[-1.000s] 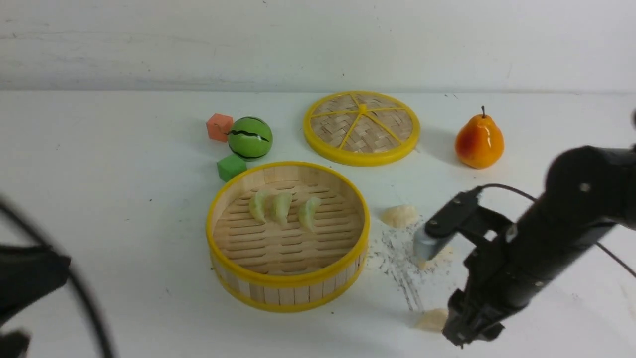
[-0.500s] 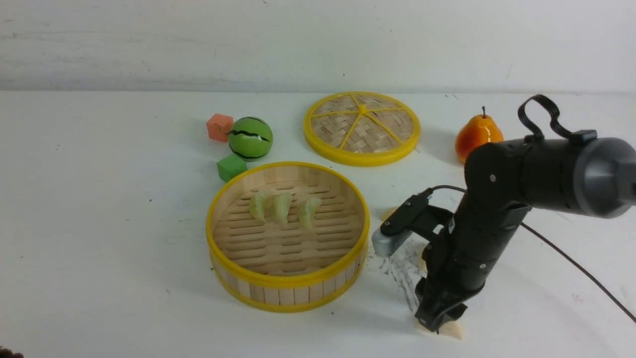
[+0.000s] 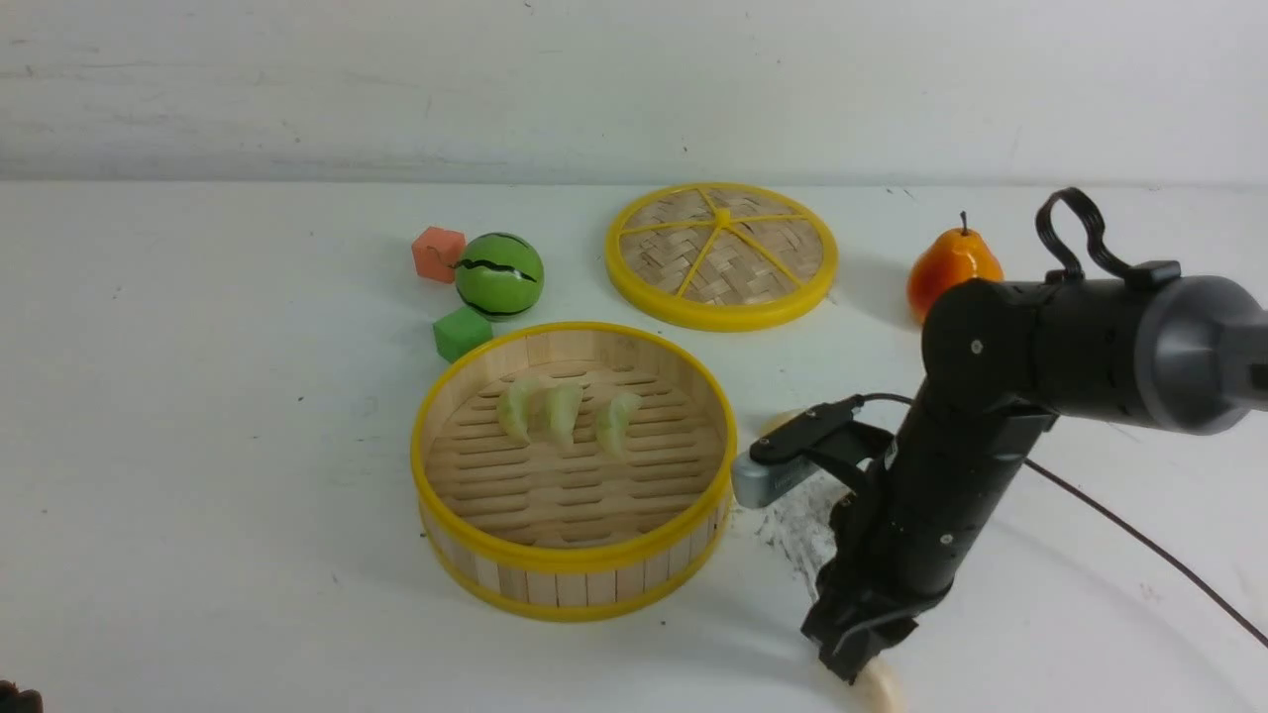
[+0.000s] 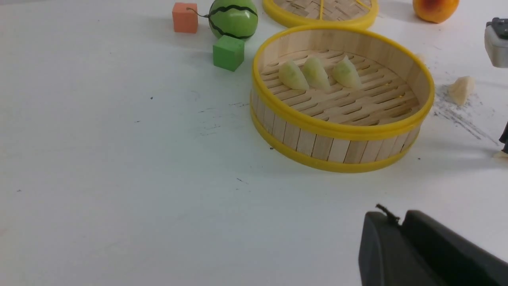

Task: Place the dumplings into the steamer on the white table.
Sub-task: 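Reach for and grasp a dumpling lying on the table beside the steamer, then place the dumpling in the bamboo steamer basket with the right gripper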

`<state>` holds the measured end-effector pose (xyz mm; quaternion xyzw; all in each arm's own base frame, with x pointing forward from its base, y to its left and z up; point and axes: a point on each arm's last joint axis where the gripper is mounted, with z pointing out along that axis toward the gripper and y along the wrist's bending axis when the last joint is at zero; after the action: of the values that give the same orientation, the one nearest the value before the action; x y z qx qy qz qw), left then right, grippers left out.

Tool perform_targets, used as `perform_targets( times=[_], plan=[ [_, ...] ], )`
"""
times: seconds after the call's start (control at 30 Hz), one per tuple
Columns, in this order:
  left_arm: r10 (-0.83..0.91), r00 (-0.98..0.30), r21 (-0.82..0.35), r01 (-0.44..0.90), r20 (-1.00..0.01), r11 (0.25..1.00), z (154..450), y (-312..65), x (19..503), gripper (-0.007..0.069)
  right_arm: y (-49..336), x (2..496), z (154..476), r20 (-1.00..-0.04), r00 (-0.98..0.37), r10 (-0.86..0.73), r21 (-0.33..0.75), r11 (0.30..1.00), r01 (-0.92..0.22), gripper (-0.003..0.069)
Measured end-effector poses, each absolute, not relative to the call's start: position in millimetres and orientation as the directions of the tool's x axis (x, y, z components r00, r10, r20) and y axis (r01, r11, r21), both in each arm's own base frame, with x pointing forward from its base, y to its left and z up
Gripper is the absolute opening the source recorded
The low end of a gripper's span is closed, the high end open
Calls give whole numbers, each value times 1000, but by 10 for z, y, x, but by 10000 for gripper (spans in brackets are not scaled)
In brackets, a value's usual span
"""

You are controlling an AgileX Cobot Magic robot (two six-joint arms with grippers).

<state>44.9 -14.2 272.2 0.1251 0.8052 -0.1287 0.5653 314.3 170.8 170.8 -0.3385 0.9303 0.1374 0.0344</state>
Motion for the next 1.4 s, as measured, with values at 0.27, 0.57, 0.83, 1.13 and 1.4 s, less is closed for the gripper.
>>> perform_targets(
  times=[0.27,0.57,0.83,1.13,1.4],
  plan=[
    [56,-330,-66,347,-942,936,2722,-142,449,70,1712,3160,1709,-154,-821,-551,238,785,-572,159],
    [64,-325,-55,344,-943,937,2723,-136,452,71,1714,3201,1623,-141,-855,-499,231,823,-518,367],
    [70,-322,-46,342,-944,939,2724,-132,454,75,1717,3214,1650,-134,-883,-451,235,851,-470,149],
    [76,-312,-37,340,-947,940,2731,-129,457,76,1794,3224,2240,-207,-866,-456,288,817,-499,153],
    [71,-300,-38,343,-951,939,2742,-132,460,77,2555,3321,2830,-491,-743,-455,314,704,-638,153]
  ],
)
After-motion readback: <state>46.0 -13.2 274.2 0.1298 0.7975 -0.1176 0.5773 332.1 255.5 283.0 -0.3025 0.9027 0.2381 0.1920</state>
